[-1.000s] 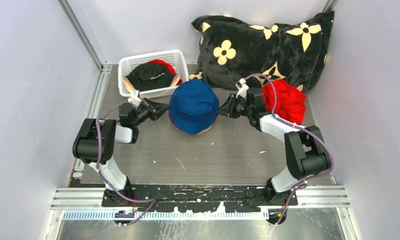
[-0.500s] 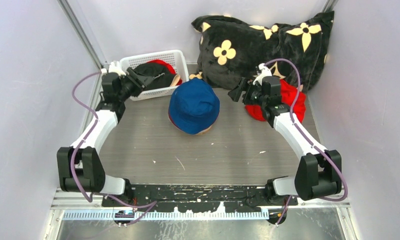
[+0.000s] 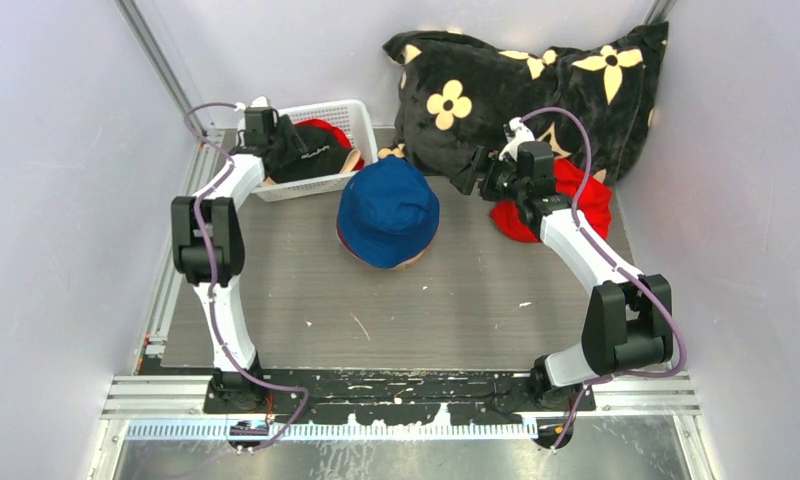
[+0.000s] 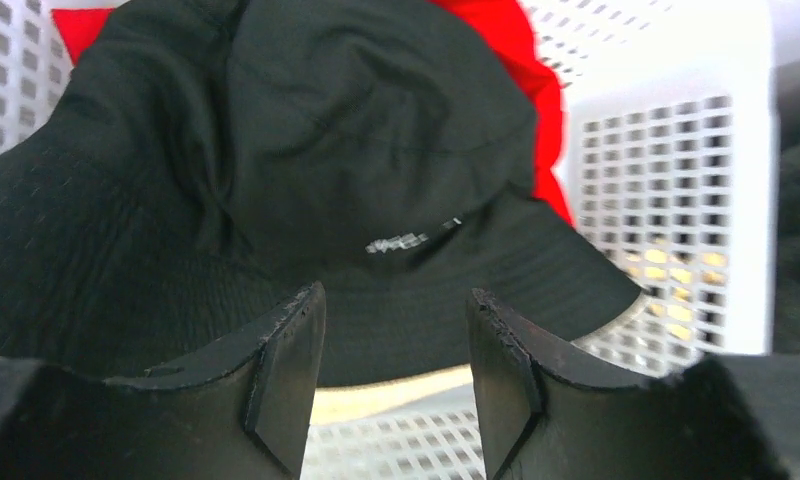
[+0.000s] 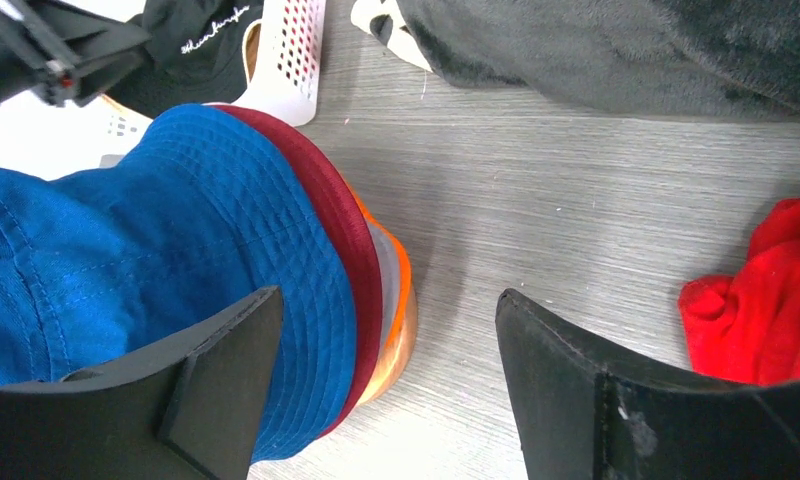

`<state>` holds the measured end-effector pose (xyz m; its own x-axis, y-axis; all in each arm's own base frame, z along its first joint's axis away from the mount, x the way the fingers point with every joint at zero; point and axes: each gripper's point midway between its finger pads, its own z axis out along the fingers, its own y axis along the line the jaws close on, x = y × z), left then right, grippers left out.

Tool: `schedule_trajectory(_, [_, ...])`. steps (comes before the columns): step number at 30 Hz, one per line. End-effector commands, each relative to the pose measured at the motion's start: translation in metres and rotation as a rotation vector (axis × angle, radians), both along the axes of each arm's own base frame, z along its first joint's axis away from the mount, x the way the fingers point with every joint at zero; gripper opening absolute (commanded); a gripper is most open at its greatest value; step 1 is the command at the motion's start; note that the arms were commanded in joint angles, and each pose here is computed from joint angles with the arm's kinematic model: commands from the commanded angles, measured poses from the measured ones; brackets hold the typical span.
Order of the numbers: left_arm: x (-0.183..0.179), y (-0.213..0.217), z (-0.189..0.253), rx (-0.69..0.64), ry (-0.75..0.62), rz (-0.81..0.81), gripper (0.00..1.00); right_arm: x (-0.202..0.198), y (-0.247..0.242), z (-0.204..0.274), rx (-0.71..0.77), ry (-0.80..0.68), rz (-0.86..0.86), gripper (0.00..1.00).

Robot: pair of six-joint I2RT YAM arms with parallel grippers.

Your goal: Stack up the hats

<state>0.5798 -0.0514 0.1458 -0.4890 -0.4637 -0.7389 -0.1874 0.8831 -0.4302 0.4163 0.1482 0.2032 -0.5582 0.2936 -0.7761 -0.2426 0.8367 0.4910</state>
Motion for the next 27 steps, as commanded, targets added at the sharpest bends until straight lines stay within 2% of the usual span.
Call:
schedule_trajectory(1, [0.032, 0.004, 0.005, 0.122, -0.039, -0.019, 0.55, 0.008, 0.007, 0.028, 0.029, -0.090, 0.030, 0.82])
schedule_trajectory(6, [0.062, -0.003, -0.018, 0.162, -0.032, -0.053, 0.55, 0.009, 0.009, 0.022, 0.037, -0.073, 0.036, 0.81])
schedule_trajectory(9, [0.078, -0.007, -0.017, 0.181, -0.049, -0.065, 0.55, 0.010, 0.010, 0.020, 0.039, -0.067, 0.038, 0.81])
schedule_trajectory(19, [0.087, -0.014, -0.015, 0.212, -0.065, -0.071, 0.54, 0.012, 0.014, 0.014, 0.061, -0.049, 0.051, 0.80])
schedule_trajectory(21, [0.091, -0.017, -0.024, 0.214, -0.038, -0.086, 0.48, 0.012, 0.014, 0.015, 0.061, -0.050, 0.050, 0.80])
schedule_trajectory(22, [0.093, -0.018, -0.024, 0.215, -0.036, -0.091, 0.37, 0.012, 0.014, 0.015, 0.060, -0.052, 0.050, 0.80])
schedule_trajectory(24, [0.093, -0.018, -0.020, 0.214, -0.039, -0.093, 0.04, 0.012, 0.014, 0.015, 0.059, -0.052, 0.048, 0.80])
schedule_trajectory(25, [0.090, -0.019, -0.015, 0.214, -0.048, -0.093, 0.00, 0.012, 0.014, 0.014, 0.060, -0.050, 0.048, 0.80])
schedule_trajectory(27, [0.085, -0.022, 0.006, 0.225, -0.098, -0.092, 0.00, 0.011, 0.014, 0.014, 0.060, -0.051, 0.047, 0.80])
